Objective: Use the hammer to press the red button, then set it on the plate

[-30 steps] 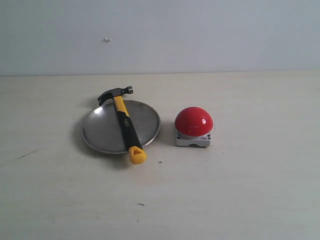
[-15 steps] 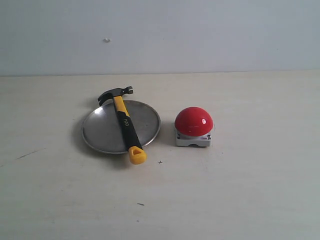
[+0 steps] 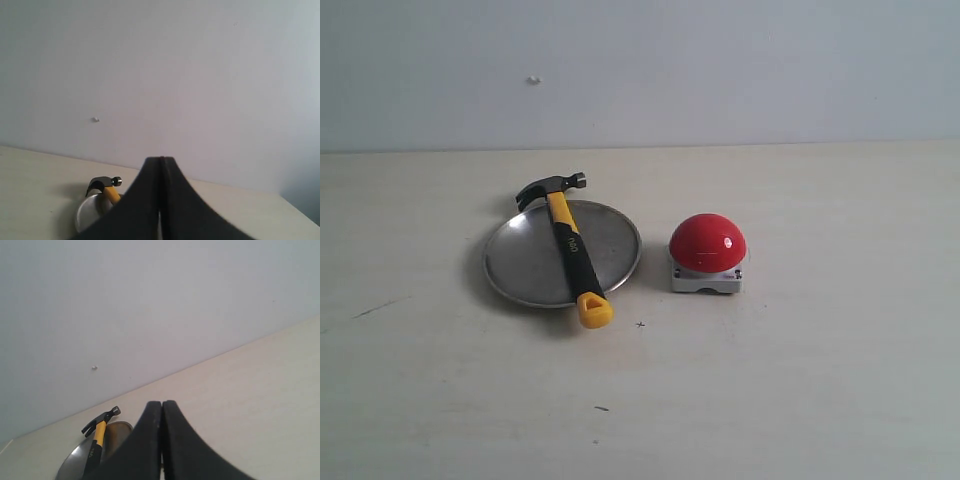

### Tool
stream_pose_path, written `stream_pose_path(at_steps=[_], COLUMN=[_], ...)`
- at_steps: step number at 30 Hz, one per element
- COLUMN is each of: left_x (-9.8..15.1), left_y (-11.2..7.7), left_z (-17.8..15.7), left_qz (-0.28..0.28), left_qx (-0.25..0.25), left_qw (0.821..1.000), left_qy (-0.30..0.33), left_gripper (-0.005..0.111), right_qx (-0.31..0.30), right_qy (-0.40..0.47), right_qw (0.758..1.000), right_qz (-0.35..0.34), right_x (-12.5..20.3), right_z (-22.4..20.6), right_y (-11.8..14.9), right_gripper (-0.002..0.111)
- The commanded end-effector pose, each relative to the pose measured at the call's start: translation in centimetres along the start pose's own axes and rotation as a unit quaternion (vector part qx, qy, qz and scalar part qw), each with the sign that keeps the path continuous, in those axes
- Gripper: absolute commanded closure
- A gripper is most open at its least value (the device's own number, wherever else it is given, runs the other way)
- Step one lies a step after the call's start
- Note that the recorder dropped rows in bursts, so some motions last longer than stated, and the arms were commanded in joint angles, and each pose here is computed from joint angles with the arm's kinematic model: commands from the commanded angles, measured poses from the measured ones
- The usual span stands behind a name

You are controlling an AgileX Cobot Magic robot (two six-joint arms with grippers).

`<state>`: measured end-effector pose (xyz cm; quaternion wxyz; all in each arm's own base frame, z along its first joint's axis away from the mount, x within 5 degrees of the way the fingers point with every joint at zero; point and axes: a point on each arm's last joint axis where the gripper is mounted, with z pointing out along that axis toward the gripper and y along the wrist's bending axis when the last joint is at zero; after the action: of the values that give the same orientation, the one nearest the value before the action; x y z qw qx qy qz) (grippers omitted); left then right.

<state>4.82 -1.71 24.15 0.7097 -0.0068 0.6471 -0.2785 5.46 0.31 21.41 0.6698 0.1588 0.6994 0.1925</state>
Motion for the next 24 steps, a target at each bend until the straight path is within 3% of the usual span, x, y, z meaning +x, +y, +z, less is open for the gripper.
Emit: stream_pose_path(at_steps=[1,3,8,13,16,20,24], left_x=[-0.2,0.1,0.3,0.3,1.2,2.7,2.5], left_y=[-0.5,-0.6,-0.2,-0.2,0.3,1.4,2.3], left_z=[-0.1,-0.1,-0.1,-0.1,0.0,0.0,-0.1], left_qz=[0.008,0.047,0.019,0.062,0.119,0.150,0.155], left_qx=[0.027,0.031,0.011,0.010,0.001,-0.046,-0.124], left_qw=[1.000,0.998,0.999,0.998,0.992,0.987,0.980], left_qy=[0.002,0.015,0.025,0.021,0.033,0.038,0.028], left_gripper=[0.107,0.107,0.107,0.107,0.107,0.107,0.107], right_qx=[-0.002,-0.002,-0.002,-0.002,-0.002,-0.002,-0.002], right_qy=[-0.002,-0.002,-0.002,-0.002,-0.002,-0.002,-0.002], right_qw=[1.000,1.000,1.000,1.000,1.000,1.000,1.000], right_qz=[-0.002,-0.002,-0.002,-0.002,-0.002,-0.002,-0.002], right_x=[0.1,0.1,0.1,0.1,0.1,0.1,0.1], right_z=[0.0,0.0,0.0,0.0,0.0,0.0,0.0], right_y=[0.0,0.0,0.0,0.0,0.0,0.0,0.0], right_gripper=[0.108,0.108,0.108,0.108,0.108,0.108,0.108])
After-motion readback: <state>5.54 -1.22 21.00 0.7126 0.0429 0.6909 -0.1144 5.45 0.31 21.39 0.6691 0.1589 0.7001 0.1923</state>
